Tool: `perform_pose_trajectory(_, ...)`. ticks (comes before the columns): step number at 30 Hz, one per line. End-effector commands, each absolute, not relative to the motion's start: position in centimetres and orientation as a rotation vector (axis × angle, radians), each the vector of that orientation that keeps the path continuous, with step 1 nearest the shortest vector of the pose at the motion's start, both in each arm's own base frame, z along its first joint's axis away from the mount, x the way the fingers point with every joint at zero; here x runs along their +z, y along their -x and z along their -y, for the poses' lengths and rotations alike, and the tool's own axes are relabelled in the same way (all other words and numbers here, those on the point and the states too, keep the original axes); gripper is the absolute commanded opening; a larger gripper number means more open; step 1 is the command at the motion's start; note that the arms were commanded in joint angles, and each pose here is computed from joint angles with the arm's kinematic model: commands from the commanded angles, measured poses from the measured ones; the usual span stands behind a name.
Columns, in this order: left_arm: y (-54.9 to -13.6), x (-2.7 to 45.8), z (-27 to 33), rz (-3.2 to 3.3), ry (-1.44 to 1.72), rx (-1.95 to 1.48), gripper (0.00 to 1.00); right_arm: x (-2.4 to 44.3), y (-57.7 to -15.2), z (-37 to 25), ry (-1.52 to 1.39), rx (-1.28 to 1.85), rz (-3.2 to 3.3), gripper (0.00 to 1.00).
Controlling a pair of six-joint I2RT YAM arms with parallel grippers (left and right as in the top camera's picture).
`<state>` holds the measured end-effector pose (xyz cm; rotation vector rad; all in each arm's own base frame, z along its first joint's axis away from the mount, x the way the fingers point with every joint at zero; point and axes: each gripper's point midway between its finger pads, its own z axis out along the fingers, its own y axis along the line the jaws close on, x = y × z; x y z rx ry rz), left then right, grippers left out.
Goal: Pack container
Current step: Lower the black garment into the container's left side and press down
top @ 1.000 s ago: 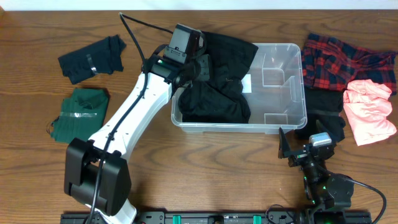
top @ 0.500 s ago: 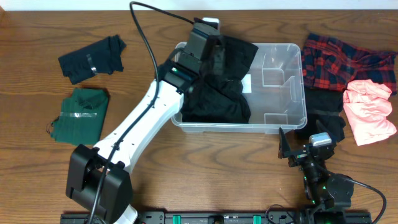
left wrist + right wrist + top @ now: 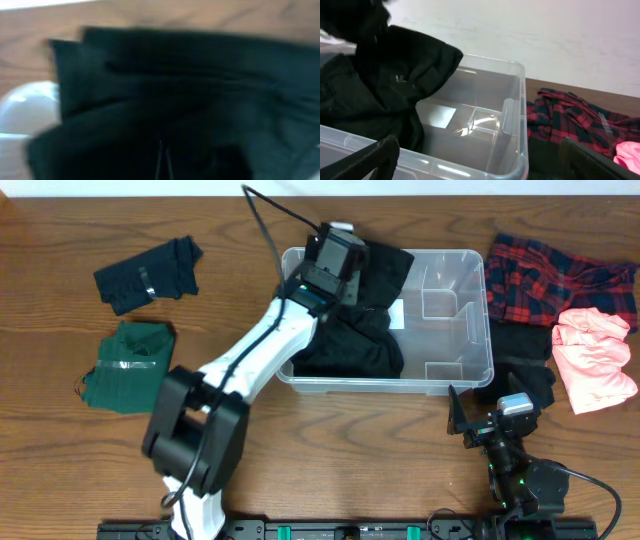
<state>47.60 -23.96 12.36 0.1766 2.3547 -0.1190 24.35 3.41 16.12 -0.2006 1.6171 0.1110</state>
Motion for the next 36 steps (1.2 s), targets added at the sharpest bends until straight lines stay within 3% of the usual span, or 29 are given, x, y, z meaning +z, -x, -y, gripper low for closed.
perform_pose_trajectory(1,-48.2,11.3,23.7,-2.367,-0.184,-0.077,0.06,16.1,-24.4,-3.2,0.197,0.098,-1.616,0.99)
perform_pose_trajectory(6,-47.6,9.1,23.3,-2.429,-0.201,-0.041,0.06,16.1,-24.4,-3.2,0.197,0.098,-1.616,0.99)
perform_pose_trajectory(30,-46.7,7.5,21.5,-2.481,-0.191,0.059,0.06,16.1,-24.4,-3.2,0.197,0.098,-1.616,0.99)
perform_pose_trajectory(36,-48.1,14.9,22.7,-2.318,-0.148,-0.046,0.06,16.1,-24.4,-3.2,0.197,0.098,-1.616,0.99)
